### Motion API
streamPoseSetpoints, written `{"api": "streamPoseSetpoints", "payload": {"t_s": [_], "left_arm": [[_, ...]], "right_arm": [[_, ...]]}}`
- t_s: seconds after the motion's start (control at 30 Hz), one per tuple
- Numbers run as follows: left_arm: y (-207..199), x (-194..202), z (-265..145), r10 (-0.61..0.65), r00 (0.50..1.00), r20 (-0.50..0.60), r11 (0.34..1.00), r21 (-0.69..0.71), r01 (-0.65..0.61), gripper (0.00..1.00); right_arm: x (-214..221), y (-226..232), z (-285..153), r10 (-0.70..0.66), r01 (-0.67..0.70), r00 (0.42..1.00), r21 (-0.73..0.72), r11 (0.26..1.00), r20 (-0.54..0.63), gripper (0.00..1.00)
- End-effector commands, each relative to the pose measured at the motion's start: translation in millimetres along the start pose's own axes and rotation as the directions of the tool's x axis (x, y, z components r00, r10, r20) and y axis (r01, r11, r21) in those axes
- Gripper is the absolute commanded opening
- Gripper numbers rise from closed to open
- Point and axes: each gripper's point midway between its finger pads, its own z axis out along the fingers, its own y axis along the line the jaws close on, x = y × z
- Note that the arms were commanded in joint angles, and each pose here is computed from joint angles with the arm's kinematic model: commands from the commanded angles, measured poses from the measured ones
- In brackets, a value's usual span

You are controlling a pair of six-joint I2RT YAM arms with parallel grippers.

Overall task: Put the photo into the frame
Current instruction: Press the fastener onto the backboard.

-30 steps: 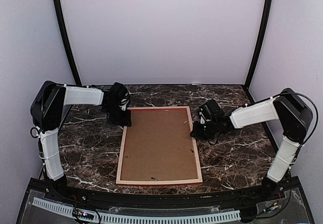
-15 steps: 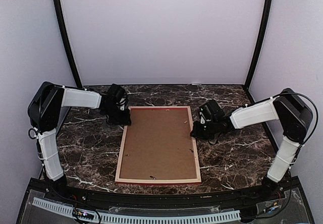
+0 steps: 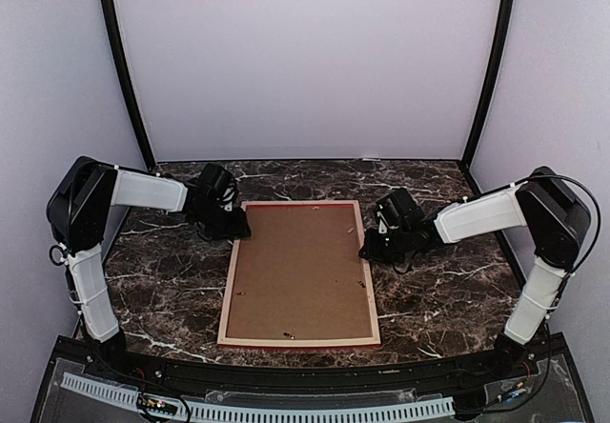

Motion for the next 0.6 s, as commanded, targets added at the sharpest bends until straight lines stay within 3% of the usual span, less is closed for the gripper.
{"api": "streamPoseSetpoints", "payload": {"t_s": [0.0, 0.23, 0.57], "left_arm": [[8.7, 3.1, -1.1, 0.002, 1.0, -0.024, 0.999, -0.053, -0.004, 0.48], [14.0, 1.7, 2.3, 0.004, 1.0, -0.011, 0.997, -0.079, -0.005, 0.47], [17.7, -5.2, 6.7, -0.007, 1.0, 0.025, 0.995, -0.099, 0.01, 0.35]], "right_arm": [[21.3, -5.3, 8.2, -0.001, 0.0, 0.997, -0.009, 1.0, -0.074, 0.11], [23.7, -6.5, 9.8, 0.005, -0.006, 0.997, -0.01, 1.0, -0.079, 0.12], [25.5, -8.0, 9.8, 0.012, -0.012, 0.997, -0.011, 1.0, -0.08, 0.11]]}}
